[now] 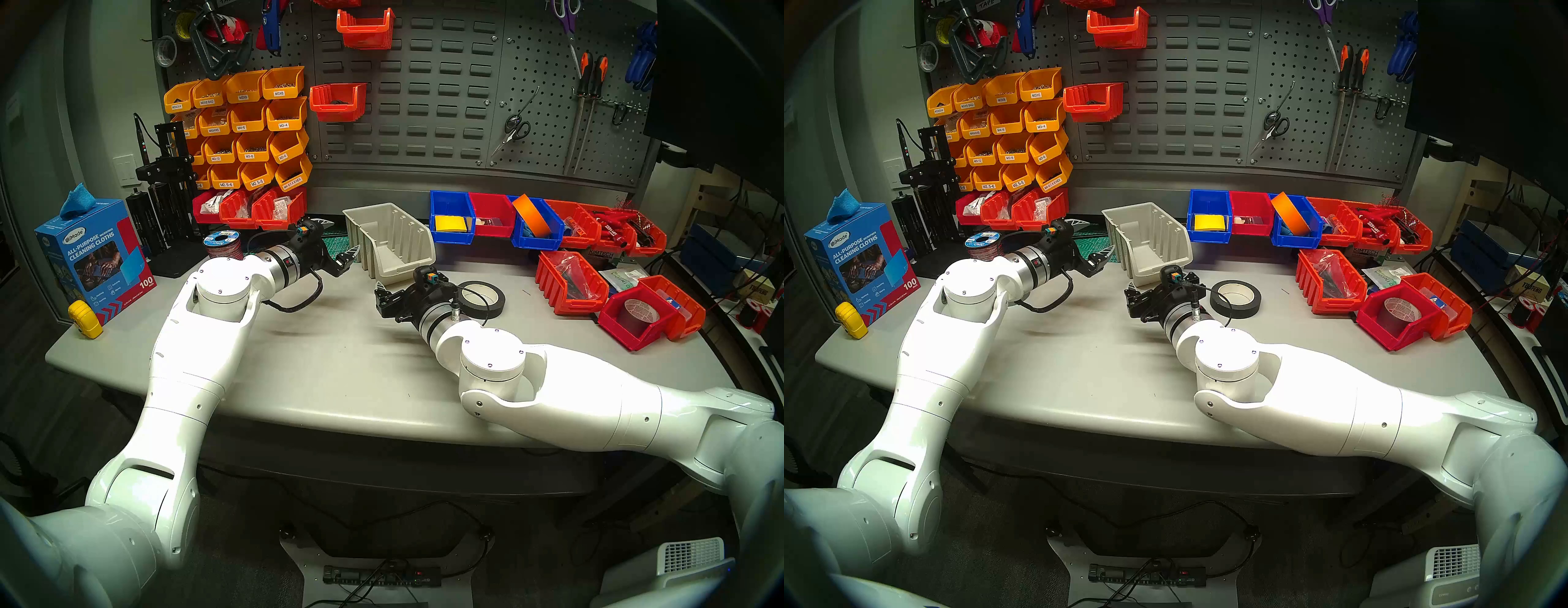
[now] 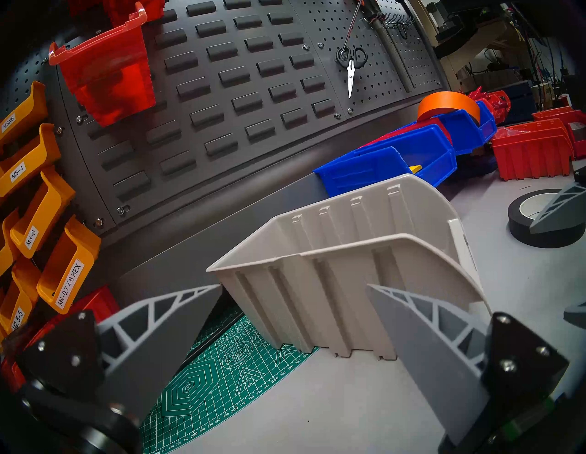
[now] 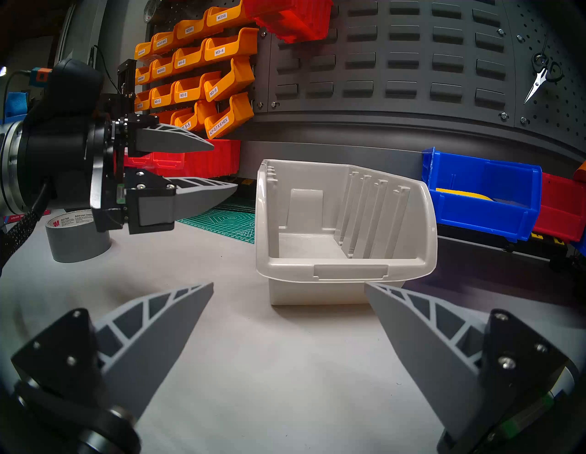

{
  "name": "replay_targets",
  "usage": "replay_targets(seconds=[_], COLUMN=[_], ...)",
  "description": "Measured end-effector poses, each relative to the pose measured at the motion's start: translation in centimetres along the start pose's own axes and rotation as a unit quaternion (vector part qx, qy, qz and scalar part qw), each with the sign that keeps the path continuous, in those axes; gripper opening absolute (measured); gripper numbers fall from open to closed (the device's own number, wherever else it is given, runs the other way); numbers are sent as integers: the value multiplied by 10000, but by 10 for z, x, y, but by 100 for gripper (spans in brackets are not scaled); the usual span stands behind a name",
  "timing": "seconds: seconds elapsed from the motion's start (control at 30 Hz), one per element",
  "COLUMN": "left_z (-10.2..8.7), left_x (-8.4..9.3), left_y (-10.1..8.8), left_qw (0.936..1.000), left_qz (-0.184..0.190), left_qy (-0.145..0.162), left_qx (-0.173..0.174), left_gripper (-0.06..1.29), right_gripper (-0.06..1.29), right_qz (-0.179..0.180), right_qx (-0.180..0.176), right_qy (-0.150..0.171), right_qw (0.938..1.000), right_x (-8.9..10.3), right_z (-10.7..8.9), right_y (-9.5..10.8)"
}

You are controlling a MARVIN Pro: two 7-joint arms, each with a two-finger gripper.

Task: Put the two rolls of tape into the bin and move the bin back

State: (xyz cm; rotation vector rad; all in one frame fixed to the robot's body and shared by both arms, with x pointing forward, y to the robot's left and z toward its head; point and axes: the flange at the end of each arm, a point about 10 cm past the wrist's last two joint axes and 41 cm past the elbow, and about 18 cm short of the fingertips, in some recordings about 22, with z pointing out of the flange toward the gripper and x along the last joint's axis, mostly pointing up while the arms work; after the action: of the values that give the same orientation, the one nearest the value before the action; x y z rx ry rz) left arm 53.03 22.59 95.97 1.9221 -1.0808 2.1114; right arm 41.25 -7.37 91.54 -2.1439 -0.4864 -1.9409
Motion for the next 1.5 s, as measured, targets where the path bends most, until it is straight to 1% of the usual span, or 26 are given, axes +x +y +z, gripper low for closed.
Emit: replay_targets(seconds=[0.17, 0.33, 0.43, 0.6, 0.73, 0.8, 0.93, 1.03, 1.27, 1.5], left_z=[2, 9, 10, 8, 0, -2, -12, -20, -43, -61], left_x=[0, 3, 8, 18, 27, 29, 33, 32, 24, 20], left_y=[2, 8, 9, 3, -10, -13, -23, -28, -36, -44], left_qw=[10000, 9998, 9995, 9990, 9978, 9975, 9960, 9948, 9911, 9877], left_qz=[12, 61, 89, 159, 279, 303, 384, 427, 500, 559], left_qy=[-30, -212, -307, -353, -422, -440, -570, -725, -1156, -1421], left_qx=[22, 10, 45, 207, 430, 463, 578, 566, 434, 326], left_gripper=[123, 123, 123, 123, 123, 123, 123, 123, 123, 123], right_gripper=[123, 123, 123, 123, 123, 123, 123, 123, 123, 123], right_qz=[0, 0, 1, 1, 1, 1, 2, 2, 3, 4], right_qx=[0, 1, 1, 0, 0, 1, 0, 0, 0, -1], right_qy=[-5, -8, -10, -12, -14, -15, -16, -16, -18, -19], right_qw=[10000, 10000, 10000, 10000, 10000, 10000, 10000, 10000, 10000, 10000], right_x=[0, -1, -1, -1, -1, -1, -1, -1, -1, -2], right_z=[0, 0, 0, 0, 0, 0, 0, 0, 0, 0], right_y=[0, 0, 0, 0, 0, 0, 0, 0, 0, 0])
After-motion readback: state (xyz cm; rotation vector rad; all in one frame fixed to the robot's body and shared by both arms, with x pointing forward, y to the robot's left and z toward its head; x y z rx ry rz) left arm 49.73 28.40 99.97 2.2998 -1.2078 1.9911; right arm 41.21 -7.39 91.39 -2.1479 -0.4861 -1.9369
